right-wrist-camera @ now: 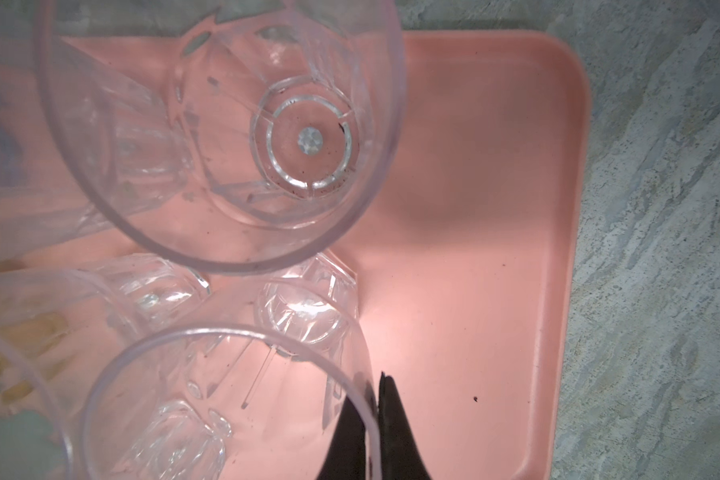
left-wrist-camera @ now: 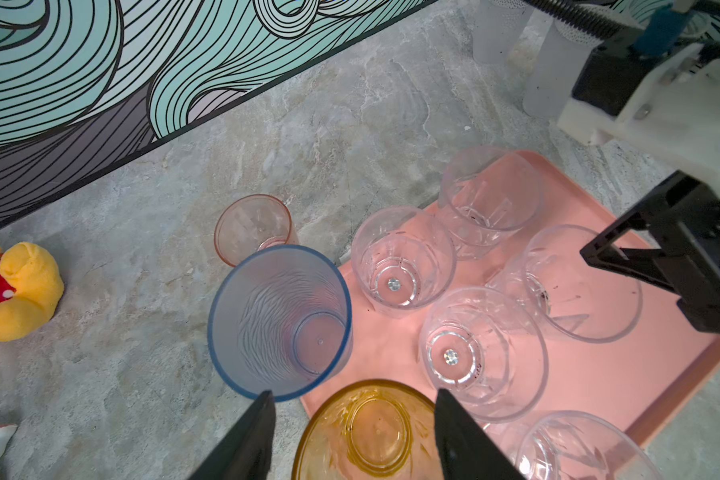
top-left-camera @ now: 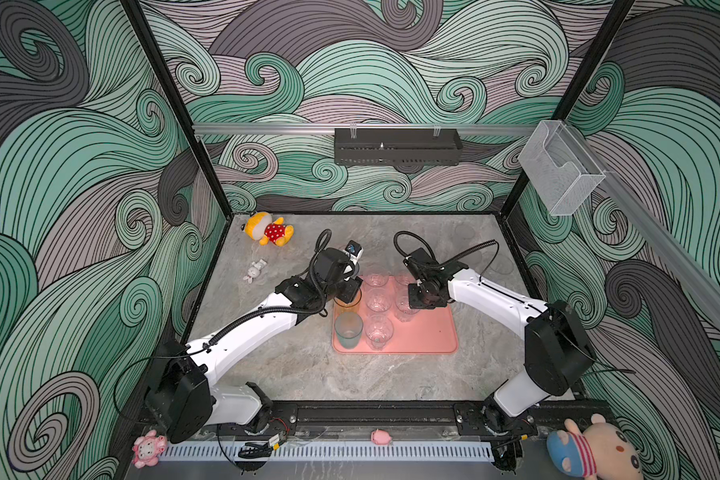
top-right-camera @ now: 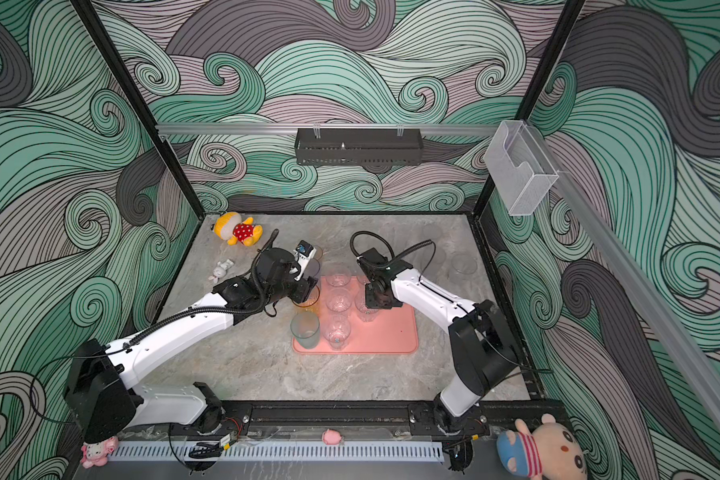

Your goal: Place the glasses into the tray

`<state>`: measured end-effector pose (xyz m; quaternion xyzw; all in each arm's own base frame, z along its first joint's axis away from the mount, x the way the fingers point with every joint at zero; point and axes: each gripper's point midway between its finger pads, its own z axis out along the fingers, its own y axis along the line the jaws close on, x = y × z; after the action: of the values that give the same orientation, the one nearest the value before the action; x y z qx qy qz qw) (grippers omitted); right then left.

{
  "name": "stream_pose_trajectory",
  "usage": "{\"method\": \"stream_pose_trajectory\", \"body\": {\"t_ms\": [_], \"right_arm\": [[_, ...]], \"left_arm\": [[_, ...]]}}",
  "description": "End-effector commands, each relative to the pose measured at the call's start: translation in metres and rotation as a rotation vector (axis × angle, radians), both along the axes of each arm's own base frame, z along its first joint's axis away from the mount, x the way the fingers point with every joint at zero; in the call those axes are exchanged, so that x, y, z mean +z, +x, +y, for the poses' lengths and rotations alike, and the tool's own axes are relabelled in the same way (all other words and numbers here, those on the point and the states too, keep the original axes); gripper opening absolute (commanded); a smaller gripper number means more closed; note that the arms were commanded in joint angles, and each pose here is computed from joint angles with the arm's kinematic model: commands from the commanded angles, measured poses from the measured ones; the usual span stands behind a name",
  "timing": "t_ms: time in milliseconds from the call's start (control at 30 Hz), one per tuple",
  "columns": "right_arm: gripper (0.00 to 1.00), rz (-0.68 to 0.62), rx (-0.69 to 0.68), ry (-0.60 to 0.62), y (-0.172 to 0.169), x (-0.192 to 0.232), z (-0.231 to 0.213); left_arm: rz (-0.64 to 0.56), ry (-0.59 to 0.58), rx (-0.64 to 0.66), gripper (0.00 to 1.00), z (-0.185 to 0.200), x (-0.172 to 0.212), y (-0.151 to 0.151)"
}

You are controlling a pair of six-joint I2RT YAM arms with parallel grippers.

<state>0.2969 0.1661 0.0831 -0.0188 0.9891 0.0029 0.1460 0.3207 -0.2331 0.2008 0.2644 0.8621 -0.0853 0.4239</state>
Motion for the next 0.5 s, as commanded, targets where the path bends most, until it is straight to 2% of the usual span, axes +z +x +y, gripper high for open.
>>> {"method": "stream_pose_trajectory", "body": {"t_ms": [0, 100, 300, 467], "right_arm": [[0.03, 0.024, -0.009, -0.021, -0.006, -0.011, -0.004], [0.08, 0.029, -0.007, -0.013, -0.004, -0.013, 0.0], [0.34, 0.006, -0.003, -0.007, 0.001, 0.003, 0.001], [0.42, -0.049, -0.005, 0.021, 0.003, 0.034, -0.001]], "left_arm": [[-0.001, 0.007, 0.013, 0.63, 0.002, -0.001, 0.002], [-0.005, 0.019, 0.017, 0.63, 0.005, 0.0, 0.001], [-0.016, 0.036, 0.03, 0.64, 0.012, -0.001, 0.0], [-0.033, 0.035, 0.027, 0.63, 0.012, 0.006, 0.0]]}}
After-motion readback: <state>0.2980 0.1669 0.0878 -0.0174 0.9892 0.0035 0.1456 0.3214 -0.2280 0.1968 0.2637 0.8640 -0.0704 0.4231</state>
